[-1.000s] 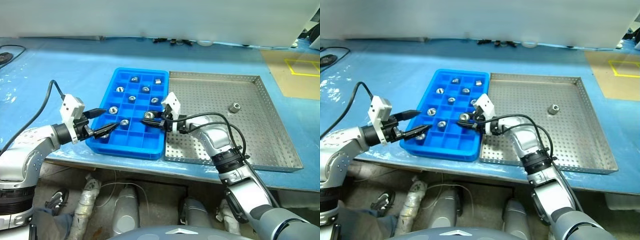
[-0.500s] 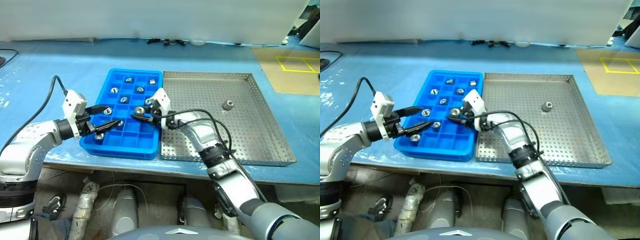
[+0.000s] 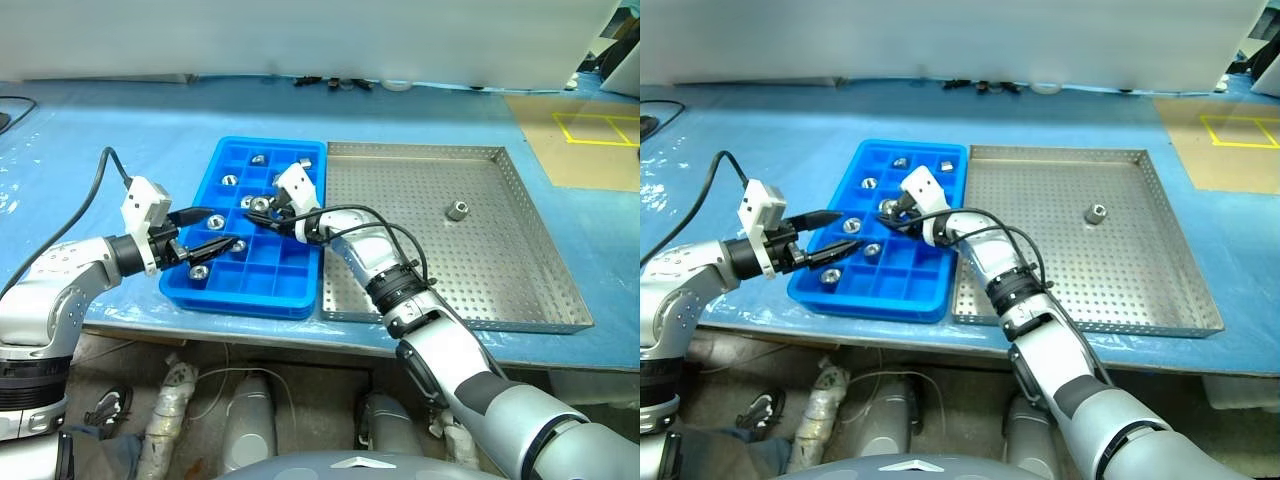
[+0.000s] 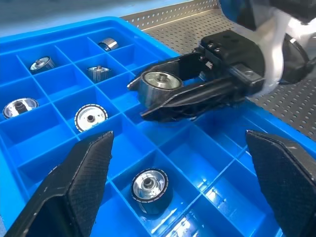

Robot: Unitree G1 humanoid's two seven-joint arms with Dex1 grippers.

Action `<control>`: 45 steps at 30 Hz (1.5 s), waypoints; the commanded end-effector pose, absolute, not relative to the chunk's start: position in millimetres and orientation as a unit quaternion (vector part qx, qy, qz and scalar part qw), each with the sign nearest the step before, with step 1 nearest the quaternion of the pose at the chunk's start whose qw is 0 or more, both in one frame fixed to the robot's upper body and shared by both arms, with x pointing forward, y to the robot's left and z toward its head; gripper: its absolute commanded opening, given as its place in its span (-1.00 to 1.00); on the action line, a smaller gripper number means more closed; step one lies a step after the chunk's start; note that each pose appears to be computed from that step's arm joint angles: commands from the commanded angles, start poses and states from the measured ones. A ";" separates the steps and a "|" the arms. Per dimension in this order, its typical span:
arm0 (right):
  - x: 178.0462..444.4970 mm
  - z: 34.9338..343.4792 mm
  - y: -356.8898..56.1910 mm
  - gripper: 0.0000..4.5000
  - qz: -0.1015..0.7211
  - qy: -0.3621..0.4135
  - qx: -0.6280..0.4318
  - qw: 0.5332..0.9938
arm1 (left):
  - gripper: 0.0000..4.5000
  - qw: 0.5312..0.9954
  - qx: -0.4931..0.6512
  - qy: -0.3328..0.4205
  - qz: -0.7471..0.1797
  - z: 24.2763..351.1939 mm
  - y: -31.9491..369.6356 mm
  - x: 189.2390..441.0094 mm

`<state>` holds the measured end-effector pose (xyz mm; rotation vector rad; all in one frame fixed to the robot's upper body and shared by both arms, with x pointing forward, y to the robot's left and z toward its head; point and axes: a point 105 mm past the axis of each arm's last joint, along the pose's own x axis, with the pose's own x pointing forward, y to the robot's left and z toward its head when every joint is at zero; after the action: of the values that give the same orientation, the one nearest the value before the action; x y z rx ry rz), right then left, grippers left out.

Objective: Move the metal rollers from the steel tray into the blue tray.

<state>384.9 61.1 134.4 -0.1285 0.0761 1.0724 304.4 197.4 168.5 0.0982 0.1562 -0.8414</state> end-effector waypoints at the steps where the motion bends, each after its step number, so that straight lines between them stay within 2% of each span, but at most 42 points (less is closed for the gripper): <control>1: 386.9 145.2 66.9 -0.26 0.510 0.009 -0.070 0.857 | 1.00 0.908 0.056 0.055 -0.413 178.5 193.1 304.0; 4: 386.9 143.7 66.4 -0.26 0.509 0.007 -0.076 0.857 | 1.00 0.908 0.055 0.056 -0.412 178.4 193.8 304.5; 5: 389.0 143.0 64.5 0.05 0.503 0.007 -0.076 0.861 | 1.00 0.908 0.056 0.057 -0.412 178.1 193.9 304.9; 9: 392.3 140.8 57.9 0.60 0.496 0.019 -0.068 0.866 | 1.00 0.906 0.055 0.057 -0.415 178.0 191.9 304.9; 18: 387.4 167.6 41.7 0.60 0.507 -0.020 -0.043 0.861 | 1.00 0.898 0.054 0.055 -0.433 179.5 185.2 311.5; 22: 372.3 198.9 18.2 0.60 0.531 -0.055 0.000 0.846 | 1.00 0.889 0.045 0.037 -0.455 188.0 173.4 316.2; 25: 359.2 200.1 2.5 0.60 0.548 -0.052 -0.008 0.835 | 1.00 0.885 0.041 0.035 -0.462 188.5 168.9 320.3; 29: 355.3 190.1 -19.8 0.60 0.536 -0.035 -0.054 0.842 | 1.00 0.879 0.042 0.030 -0.475 188.1 159.8 327.0; 34: 349.1 186.5 -25.6 0.60 0.546 -0.039 -0.164 0.821 | 1.00 0.880 0.050 0.020 -0.472 193.4 155.4 340.1; 42: 358.5 205.5 -16.4 0.60 0.567 -0.072 -0.264 0.777 | 1.00 0.891 0.058 0.011 -0.450 194.3 159.4 354.8; 45: 370.2 216.7 -5.6 0.60 0.563 -0.092 -0.287 0.770 | 1.00 0.904 0.062 0.018 -0.422 188.8 170.1 360.8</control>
<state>368.7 -12.8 204.8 -0.5748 -0.1391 1.2125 357.8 163.5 177.5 0.0937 0.0810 -0.9066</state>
